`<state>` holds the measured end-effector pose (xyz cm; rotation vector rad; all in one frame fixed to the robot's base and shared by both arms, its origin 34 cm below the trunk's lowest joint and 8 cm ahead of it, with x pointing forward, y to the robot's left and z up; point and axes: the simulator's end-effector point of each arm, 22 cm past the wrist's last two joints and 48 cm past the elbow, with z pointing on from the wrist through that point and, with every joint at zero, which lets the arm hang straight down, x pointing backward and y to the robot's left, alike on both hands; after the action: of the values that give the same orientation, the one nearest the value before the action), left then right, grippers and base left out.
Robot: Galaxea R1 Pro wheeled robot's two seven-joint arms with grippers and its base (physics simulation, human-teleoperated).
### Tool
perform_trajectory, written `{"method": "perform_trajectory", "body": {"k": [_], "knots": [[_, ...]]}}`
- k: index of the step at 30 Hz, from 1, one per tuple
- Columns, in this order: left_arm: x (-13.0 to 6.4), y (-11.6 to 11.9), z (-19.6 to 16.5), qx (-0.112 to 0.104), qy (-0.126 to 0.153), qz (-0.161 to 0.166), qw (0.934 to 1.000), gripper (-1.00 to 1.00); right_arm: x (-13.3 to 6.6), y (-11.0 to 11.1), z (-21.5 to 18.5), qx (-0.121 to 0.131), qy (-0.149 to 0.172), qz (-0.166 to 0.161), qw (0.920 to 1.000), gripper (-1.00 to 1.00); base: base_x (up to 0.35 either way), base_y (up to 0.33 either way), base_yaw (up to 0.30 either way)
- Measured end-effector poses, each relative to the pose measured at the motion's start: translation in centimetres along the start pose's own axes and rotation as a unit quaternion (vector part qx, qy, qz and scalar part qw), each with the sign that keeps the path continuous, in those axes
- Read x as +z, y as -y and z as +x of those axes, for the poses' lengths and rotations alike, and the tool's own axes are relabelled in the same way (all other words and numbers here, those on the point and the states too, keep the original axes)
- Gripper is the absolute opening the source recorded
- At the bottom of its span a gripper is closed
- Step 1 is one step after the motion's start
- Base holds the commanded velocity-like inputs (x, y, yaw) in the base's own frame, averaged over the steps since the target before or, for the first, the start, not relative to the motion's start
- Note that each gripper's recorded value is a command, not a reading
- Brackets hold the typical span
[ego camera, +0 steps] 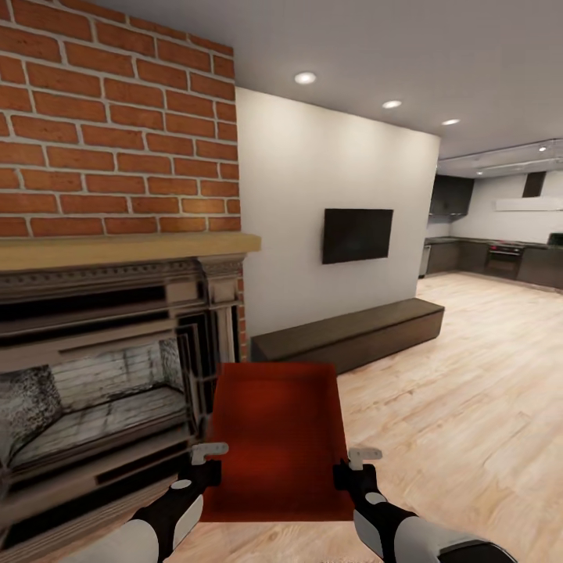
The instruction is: Move the two storage containers from the living room to the garage. In the garage, place one container on the floor and stack the other container on top of it (either order is fine).
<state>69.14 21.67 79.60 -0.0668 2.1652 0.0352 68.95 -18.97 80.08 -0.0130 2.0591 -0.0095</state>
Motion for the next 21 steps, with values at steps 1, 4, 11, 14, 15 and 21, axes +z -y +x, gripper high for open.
{"method": "perform_trajectory", "body": {"k": [1,4,11,14,15,21], "knots": [[0.0,-0.01,0.02,0.0,0.0,0.0,1.0,-1.0,0.0,-0.01,0.01,0.0,0.0,0.0,1.0,-1.0,0.0,0.0,-0.282],[0.0,0.0,0.01,0.0,0.0,0.0,1.0,-1.0,0.0,0.0,0.01,0.0,0.0,0.0,1.0,-1.0,0.0,0.0,-0.282],[0.0,0.0,0.02,0.0,0.0,0.0,1.0,-1.0,0.0,0.0,0.0,0.0,0.0,0.0,1.0,-1.0,0.0,0.0,-0.282],[-0.01,-0.01,0.04,0.0,0.0,0.0,1.0,-1.0,0.0,-0.01,0.02,0.0,0.0,0.0,1.0,-1.0,0.0,0.0,-0.282],[-0.01,-0.01,0.05,0.0,0.0,0.0,1.0,-1.0,0.0,0.0,0.02,0.0,0.0,0.0,1.0,-1.0,0.0,0.0,-0.282],[0.0,-0.01,0.03,0.0,0.0,0.0,1.0,-1.0,0.0,0.0,0.01,0.0,0.0,0.0,1.0,-1.0,0.0,0.0,-0.282]]}}
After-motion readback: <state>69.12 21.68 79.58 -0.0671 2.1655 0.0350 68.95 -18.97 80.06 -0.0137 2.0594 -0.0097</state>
